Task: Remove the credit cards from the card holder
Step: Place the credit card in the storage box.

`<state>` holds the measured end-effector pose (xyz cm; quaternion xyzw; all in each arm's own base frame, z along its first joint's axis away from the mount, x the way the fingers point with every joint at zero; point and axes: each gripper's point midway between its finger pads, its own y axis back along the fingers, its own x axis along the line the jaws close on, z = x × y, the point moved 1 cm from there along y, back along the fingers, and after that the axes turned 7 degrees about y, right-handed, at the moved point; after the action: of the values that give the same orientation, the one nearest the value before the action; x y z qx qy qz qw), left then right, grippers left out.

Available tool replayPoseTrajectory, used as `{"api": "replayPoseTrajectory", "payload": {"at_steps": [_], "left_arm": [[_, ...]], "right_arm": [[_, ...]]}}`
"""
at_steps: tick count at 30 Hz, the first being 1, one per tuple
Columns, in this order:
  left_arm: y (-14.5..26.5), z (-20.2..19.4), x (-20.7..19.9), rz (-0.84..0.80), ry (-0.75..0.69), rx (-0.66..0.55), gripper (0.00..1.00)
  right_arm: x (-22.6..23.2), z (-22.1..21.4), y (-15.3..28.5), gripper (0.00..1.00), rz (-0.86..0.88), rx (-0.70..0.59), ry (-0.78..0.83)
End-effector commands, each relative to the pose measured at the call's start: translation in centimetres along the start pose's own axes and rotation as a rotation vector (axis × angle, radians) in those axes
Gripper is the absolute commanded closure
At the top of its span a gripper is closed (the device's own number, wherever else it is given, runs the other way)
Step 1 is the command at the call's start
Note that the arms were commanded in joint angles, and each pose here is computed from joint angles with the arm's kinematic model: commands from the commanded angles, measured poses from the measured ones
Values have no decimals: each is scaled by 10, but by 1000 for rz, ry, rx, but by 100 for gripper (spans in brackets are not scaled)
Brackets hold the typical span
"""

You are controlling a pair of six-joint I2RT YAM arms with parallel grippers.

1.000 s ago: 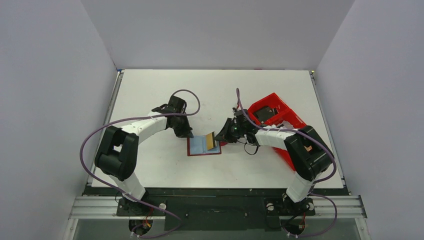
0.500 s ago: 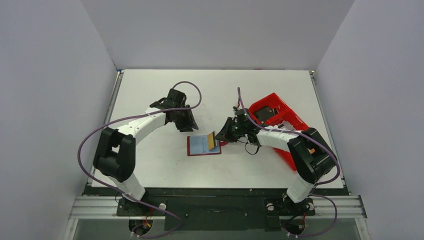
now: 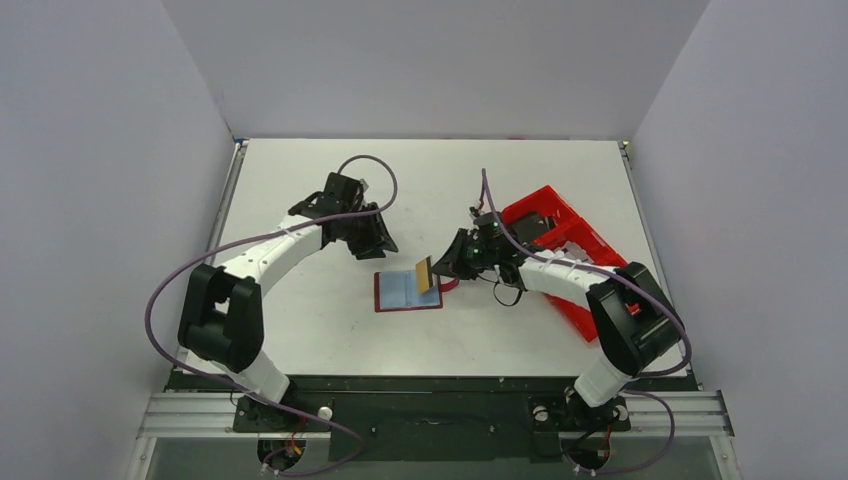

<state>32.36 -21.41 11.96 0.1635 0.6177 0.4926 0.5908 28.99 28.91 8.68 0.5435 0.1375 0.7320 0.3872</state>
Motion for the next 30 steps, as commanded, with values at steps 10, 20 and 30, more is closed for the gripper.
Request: {"api": "replayPoseTrajectory", "payload": {"at_steps": [10, 20, 30], "left_arm": [[16, -4, -43, -288, -1, 49, 63], [27, -9, -65, -509, 59, 110, 63], [44, -9, -84, -680, 84, 136, 63]], "right_arm": [[46, 38, 36, 100, 121, -115, 29], [78, 53, 61, 100, 284, -146, -29], [98, 60, 68, 100, 423, -152, -95]]}}
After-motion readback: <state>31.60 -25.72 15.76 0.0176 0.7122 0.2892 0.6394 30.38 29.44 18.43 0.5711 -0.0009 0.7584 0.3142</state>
